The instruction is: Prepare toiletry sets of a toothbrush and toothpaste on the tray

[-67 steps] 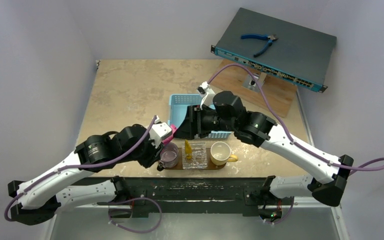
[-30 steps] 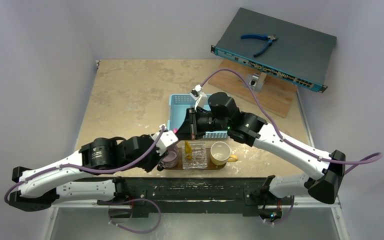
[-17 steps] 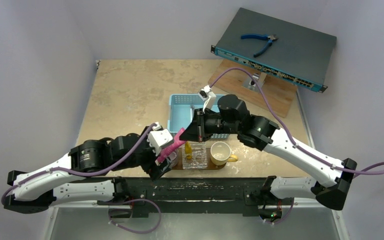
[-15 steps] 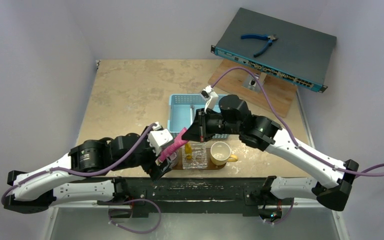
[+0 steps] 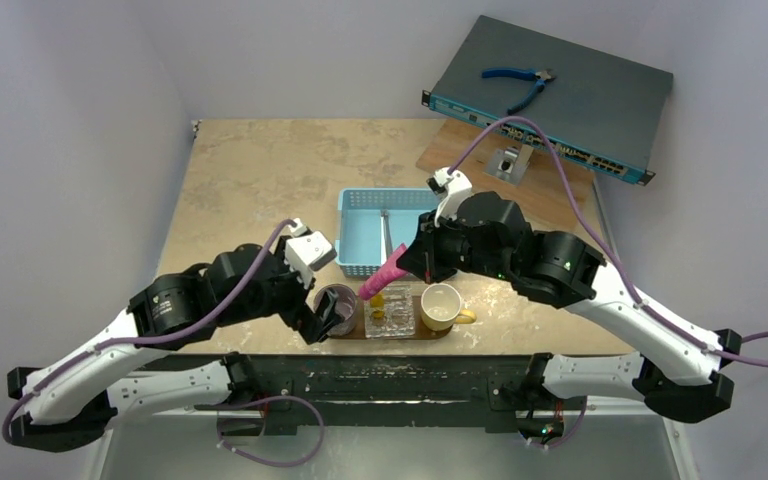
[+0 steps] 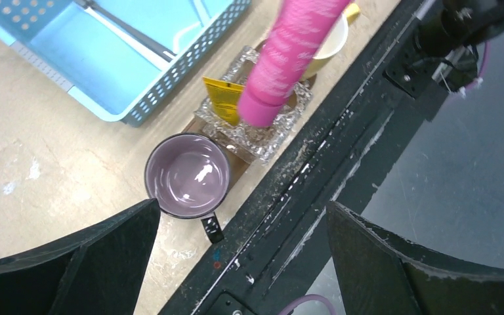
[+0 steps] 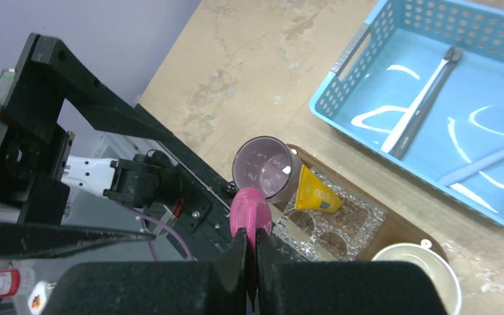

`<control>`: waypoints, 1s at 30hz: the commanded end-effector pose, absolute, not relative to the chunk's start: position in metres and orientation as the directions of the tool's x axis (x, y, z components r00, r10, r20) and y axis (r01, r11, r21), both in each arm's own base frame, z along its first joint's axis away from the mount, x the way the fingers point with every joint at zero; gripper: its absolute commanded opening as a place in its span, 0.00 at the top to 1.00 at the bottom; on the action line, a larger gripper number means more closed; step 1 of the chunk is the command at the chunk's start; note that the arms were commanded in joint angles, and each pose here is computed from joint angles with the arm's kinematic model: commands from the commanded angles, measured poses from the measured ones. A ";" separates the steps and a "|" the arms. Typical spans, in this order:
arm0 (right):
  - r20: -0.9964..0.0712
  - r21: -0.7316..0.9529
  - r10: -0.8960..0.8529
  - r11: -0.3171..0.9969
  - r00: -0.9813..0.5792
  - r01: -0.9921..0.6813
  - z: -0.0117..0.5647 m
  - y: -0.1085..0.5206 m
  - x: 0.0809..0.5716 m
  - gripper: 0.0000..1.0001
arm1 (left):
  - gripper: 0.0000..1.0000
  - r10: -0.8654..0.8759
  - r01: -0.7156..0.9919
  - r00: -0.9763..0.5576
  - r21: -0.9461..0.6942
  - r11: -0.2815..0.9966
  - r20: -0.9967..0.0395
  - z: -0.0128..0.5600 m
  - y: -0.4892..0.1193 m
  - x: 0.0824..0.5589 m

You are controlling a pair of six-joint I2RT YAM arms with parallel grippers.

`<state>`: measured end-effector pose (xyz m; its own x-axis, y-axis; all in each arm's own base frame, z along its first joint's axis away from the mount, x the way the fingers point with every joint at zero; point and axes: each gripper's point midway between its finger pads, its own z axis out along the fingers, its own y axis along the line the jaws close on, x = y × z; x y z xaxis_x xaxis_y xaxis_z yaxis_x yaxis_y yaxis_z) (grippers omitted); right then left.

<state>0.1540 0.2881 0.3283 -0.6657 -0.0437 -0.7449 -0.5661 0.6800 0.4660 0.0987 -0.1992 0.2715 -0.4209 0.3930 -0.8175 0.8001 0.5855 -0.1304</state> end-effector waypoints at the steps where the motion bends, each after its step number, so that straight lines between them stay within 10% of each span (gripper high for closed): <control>1: -0.800 0.344 -0.059 0.771 -0.597 -0.537 0.344 0.263 0.160 1.00 | 0.03 0.277 0.765 -0.442 -0.197 0.613 -0.853 0.297 -0.199 0.111; 30: -0.773 0.038 -0.246 0.902 -0.585 -0.430 0.271 0.282 0.175 1.00 | 0.06 -0.124 0.350 -0.554 -0.366 0.862 -0.823 0.271 -0.131 0.180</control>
<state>0.1679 0.2724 0.2680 -0.6026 -0.2907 -0.7432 -0.4519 0.8919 0.0175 0.1707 -0.1305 0.2619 -0.6135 -0.0905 -0.7845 0.3423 0.8648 -0.3674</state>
